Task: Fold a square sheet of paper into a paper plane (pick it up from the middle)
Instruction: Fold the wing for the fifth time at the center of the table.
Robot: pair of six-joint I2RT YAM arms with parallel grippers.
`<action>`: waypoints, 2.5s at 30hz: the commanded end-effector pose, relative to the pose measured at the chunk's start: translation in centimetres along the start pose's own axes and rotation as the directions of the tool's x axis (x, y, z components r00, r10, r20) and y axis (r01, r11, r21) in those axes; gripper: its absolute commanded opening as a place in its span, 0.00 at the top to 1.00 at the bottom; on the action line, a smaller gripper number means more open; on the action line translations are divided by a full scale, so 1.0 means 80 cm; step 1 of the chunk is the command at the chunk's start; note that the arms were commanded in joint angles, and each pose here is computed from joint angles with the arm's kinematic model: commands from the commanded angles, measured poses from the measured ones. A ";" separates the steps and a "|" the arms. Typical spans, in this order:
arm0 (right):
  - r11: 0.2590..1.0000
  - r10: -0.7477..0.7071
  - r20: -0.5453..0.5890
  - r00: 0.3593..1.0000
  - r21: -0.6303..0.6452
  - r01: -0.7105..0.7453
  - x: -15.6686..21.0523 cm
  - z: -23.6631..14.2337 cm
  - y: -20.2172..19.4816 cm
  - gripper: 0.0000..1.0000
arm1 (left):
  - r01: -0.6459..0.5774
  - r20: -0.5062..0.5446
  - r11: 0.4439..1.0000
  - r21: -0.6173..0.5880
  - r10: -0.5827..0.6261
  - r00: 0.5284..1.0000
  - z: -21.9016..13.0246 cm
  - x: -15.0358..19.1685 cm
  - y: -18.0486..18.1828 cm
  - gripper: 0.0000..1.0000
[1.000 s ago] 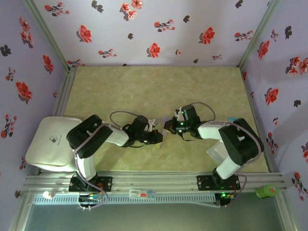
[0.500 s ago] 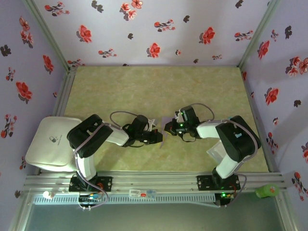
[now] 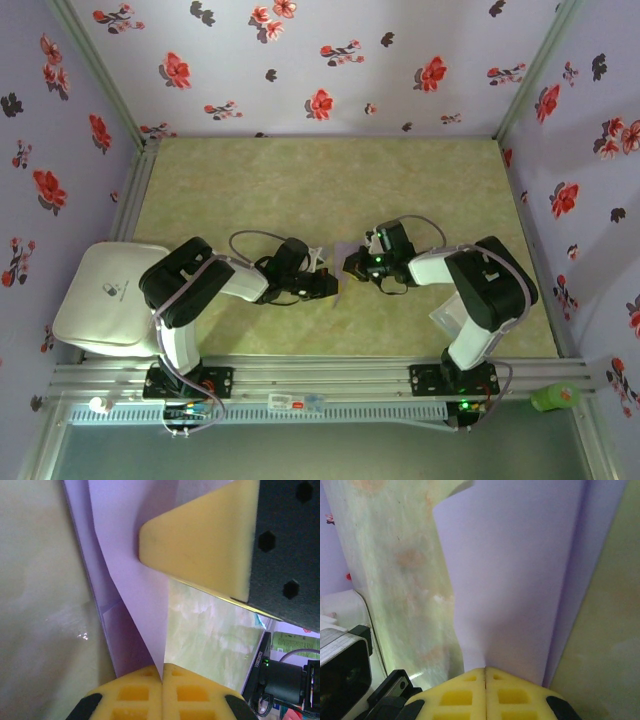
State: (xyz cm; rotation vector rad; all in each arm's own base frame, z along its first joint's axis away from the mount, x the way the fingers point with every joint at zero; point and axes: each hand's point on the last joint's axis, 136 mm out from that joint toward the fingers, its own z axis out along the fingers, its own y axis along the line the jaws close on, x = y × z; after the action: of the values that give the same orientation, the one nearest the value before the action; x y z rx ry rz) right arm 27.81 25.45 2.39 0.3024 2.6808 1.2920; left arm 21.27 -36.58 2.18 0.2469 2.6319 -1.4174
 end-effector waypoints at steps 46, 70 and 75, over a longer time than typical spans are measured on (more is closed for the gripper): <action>0.966 0.039 -0.074 0.996 0.257 -0.018 0.013 0.013 -0.061 0.96 | 0.013 -0.125 0.997 -0.076 -0.022 0.992 -0.005 0.048 0.004 0.89; 0.959 0.036 -0.085 0.996 0.282 -0.010 0.016 0.013 -0.061 0.97 | 0.013 -0.149 0.997 -0.082 -0.025 0.988 -0.013 0.066 -0.001 0.90; 0.959 0.034 -0.087 0.996 0.283 -0.008 0.016 0.013 -0.061 0.97 | 0.012 -0.151 0.996 -0.085 -0.025 0.988 -0.013 0.068 0.001 0.95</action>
State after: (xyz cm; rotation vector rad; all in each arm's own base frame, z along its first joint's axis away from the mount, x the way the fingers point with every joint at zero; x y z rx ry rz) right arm 28.12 25.90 1.56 0.2386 2.8113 1.1629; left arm 17.84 -35.80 2.04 0.2851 2.7546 -1.3348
